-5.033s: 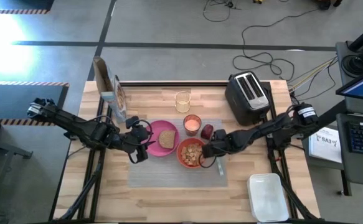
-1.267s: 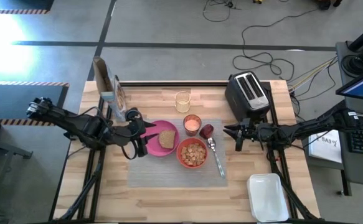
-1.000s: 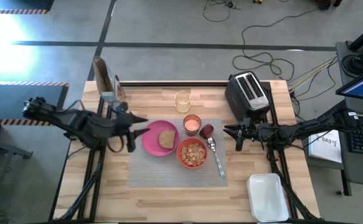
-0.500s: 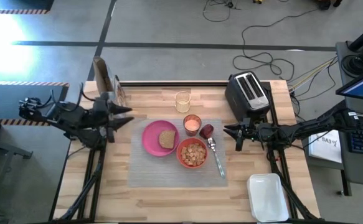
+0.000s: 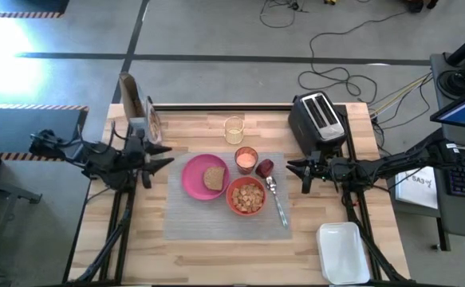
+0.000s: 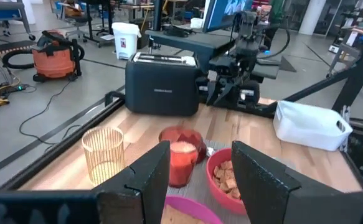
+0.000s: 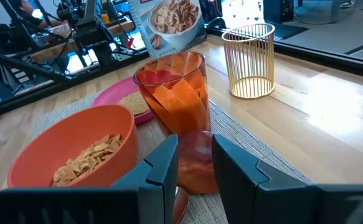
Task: Arrange a breakfast setting
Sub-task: Return to Home Position
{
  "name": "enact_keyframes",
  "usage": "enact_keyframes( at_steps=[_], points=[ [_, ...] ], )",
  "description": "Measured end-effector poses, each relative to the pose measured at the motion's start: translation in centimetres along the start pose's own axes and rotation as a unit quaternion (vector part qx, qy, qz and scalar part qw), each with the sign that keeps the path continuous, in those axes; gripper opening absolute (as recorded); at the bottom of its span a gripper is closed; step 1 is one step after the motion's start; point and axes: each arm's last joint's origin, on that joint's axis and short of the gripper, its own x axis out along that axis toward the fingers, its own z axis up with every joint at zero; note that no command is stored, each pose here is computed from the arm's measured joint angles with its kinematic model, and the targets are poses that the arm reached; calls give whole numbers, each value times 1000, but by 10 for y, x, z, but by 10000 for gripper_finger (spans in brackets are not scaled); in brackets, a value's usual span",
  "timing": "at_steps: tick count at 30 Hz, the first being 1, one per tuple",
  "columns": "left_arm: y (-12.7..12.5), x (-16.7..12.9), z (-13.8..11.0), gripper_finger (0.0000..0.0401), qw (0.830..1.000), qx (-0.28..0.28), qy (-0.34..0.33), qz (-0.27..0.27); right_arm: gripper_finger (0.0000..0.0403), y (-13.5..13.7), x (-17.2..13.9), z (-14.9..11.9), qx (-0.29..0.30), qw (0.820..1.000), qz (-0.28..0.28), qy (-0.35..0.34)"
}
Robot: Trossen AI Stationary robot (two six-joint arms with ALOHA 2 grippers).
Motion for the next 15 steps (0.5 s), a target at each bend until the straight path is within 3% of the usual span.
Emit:
enact_keyframes(
  at_steps=[15],
  points=[
    [31,3,-133,155,999,19,26,7,86,0,0,0,0,1000,0,0]
  ],
)
